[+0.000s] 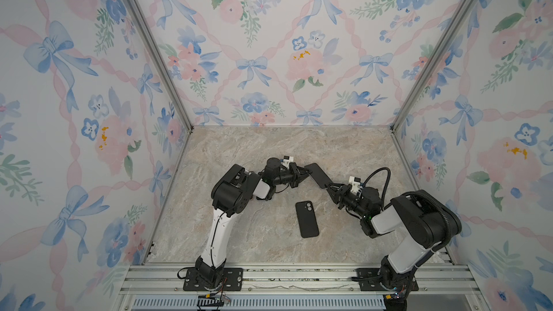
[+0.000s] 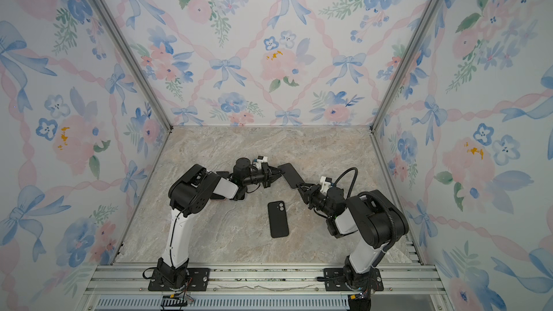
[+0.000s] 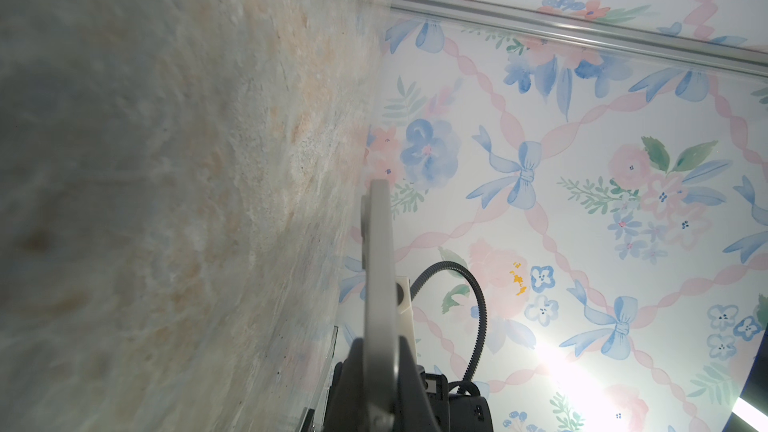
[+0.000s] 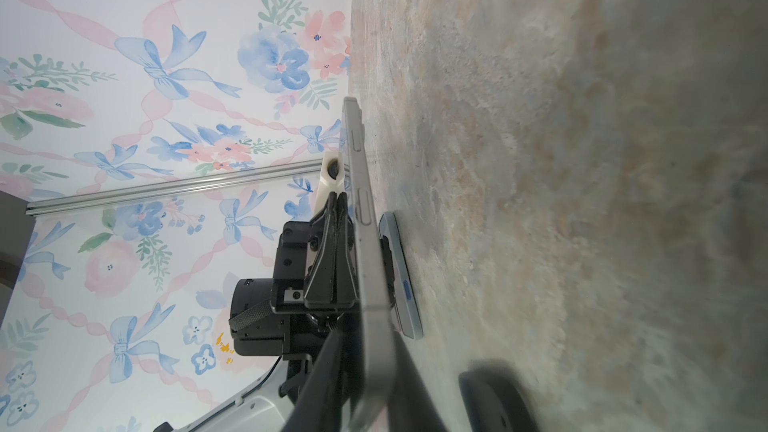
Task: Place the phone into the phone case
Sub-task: 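Grasp the phone's other end with the right gripper, holding it upright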
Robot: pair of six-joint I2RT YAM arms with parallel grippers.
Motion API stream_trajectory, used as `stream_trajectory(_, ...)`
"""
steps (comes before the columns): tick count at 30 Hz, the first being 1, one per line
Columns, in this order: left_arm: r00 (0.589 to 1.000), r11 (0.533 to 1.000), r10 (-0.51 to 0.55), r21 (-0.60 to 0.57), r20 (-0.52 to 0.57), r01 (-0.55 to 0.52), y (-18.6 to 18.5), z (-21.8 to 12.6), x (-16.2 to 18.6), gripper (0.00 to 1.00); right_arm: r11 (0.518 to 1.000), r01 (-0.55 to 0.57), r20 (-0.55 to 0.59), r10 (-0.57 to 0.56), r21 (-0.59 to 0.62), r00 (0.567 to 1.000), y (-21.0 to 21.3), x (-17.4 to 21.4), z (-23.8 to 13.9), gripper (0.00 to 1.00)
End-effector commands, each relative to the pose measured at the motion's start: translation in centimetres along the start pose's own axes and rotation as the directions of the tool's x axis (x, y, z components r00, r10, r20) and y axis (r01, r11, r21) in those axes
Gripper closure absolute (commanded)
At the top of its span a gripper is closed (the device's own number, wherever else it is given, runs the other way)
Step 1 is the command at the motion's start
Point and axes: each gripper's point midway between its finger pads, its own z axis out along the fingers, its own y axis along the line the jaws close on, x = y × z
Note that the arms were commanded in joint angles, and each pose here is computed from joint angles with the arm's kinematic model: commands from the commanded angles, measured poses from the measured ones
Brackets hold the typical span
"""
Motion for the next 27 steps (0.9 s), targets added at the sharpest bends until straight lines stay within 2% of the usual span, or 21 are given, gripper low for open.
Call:
stream_trajectory(1,0.998,0.996,0.058,0.065,-0.007,-0.058,-2.6,-0.2,0.5,0.92,0.997,0.027,-0.016,-0.028,-0.067,0.999,1.9,0.4,0.0,0.83)
stream_trajectory(6,0.997,0.995,0.075,0.067,0.000,-0.075,-2.8,-0.4,0.6,0.85,0.997,0.030,-0.017,-0.032,-0.074,0.999,2.2,0.5,-0.1,0.91)
stream_trajectory(14,0.994,0.993,0.111,0.038,0.005,-0.111,-2.2,-1.1,1.2,0.70,0.996,0.032,-0.025,-0.034,-0.079,0.999,2.3,0.4,-0.3,0.96)
stream_trajectory(19,0.980,0.978,0.197,-0.069,-0.005,-0.197,-1.6,-2.2,2.0,0.61,0.999,0.018,-0.039,-0.020,-0.035,0.999,1.6,0.1,-0.9,0.98)
stream_trajectory(24,0.956,0.919,0.290,-0.264,-0.052,-0.293,0.4,-4.4,2.5,0.61,0.999,0.036,-0.067,-0.034,0.017,0.997,1.2,0.1,-1.7,0.99)
stream_trajectory(26,0.937,0.870,0.337,-0.350,-0.091,-0.347,1.1,-5.4,2.8,0.61,0.996,0.054,-0.083,-0.049,0.069,0.995,0.7,0.2,-2.1,1.00)
stream_trajectory(27,0.924,0.825,0.359,-0.418,-0.128,-0.379,1.7,-5.9,3.0,0.61,0.992,0.072,-0.100,-0.062,0.102,0.993,0.5,0.5,-2.4,1.00)
